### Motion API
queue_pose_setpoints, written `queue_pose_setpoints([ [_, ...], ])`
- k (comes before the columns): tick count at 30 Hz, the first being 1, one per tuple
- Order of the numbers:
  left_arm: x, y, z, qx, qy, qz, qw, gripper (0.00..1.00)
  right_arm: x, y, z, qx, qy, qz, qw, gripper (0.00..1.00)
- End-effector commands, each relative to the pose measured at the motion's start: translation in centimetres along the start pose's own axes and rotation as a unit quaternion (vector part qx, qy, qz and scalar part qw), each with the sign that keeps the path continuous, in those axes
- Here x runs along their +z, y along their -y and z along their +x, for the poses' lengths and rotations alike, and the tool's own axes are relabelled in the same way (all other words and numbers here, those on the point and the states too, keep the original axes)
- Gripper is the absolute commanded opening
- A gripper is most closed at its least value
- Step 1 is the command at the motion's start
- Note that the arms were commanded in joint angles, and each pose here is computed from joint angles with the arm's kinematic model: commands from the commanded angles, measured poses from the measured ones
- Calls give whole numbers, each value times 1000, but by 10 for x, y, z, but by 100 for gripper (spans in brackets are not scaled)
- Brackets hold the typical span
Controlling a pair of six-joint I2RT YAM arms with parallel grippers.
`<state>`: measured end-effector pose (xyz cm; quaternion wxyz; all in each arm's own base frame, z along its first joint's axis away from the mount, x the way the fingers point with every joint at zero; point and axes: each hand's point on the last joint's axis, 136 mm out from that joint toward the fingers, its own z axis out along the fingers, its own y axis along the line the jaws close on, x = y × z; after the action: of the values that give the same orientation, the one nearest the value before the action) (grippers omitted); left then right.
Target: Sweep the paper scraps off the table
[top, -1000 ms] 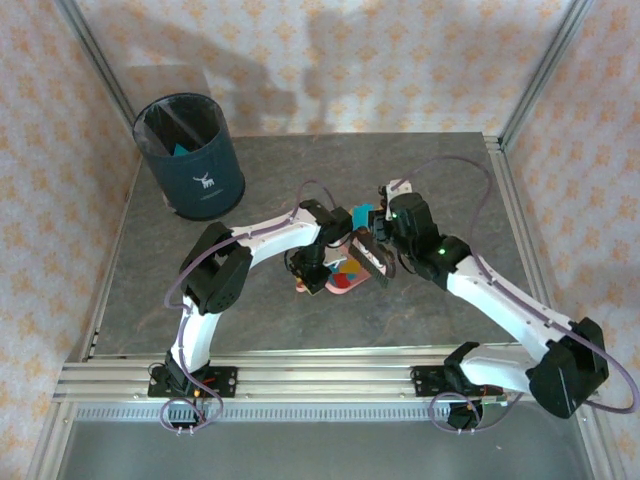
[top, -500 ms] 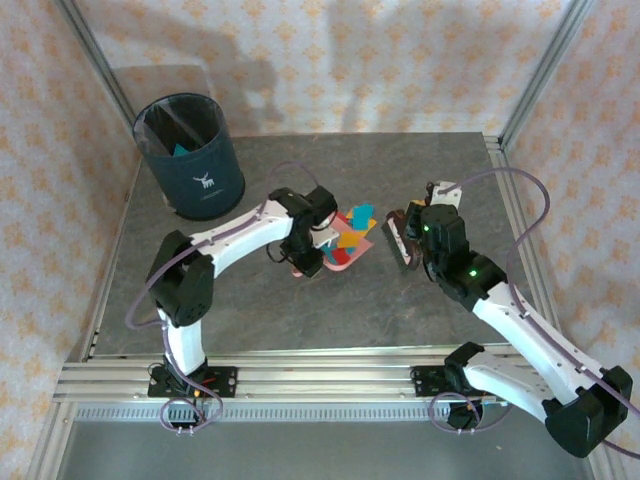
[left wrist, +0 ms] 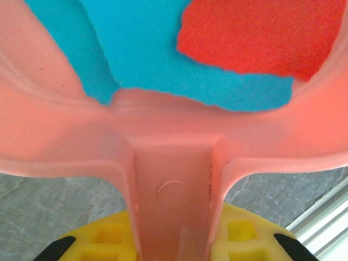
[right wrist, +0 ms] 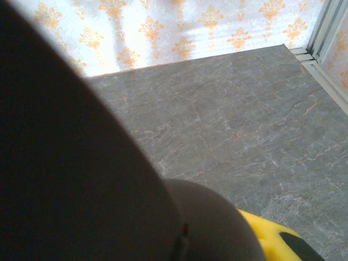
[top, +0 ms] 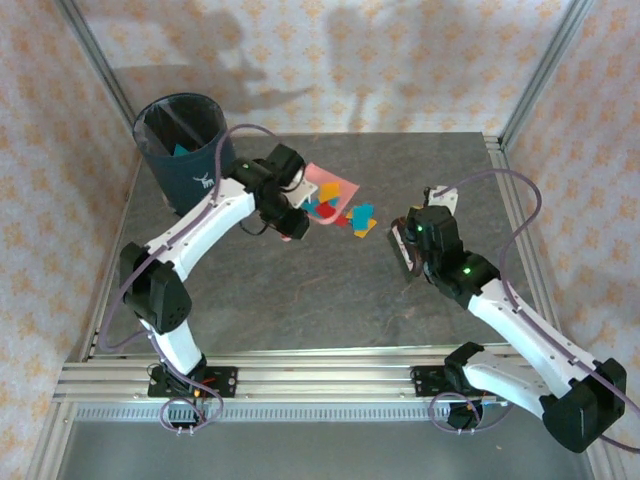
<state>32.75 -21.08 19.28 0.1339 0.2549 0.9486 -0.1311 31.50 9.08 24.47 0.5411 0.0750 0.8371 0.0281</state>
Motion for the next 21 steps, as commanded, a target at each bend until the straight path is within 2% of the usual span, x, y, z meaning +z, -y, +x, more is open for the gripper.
queue_pose_setpoints([
  [1,-37,-5,-10,-21,37,10,999,0,3,-1,-2,16,4,-1,1000,0],
  [11,-82,-51,-46,-116,117,5,986,0,9,-8,4,15,-8,-10,1000,0],
  [21,-125,-81,-78,-188,204,68,958,0,11,-10,6,13,-14,-12,1000,0],
])
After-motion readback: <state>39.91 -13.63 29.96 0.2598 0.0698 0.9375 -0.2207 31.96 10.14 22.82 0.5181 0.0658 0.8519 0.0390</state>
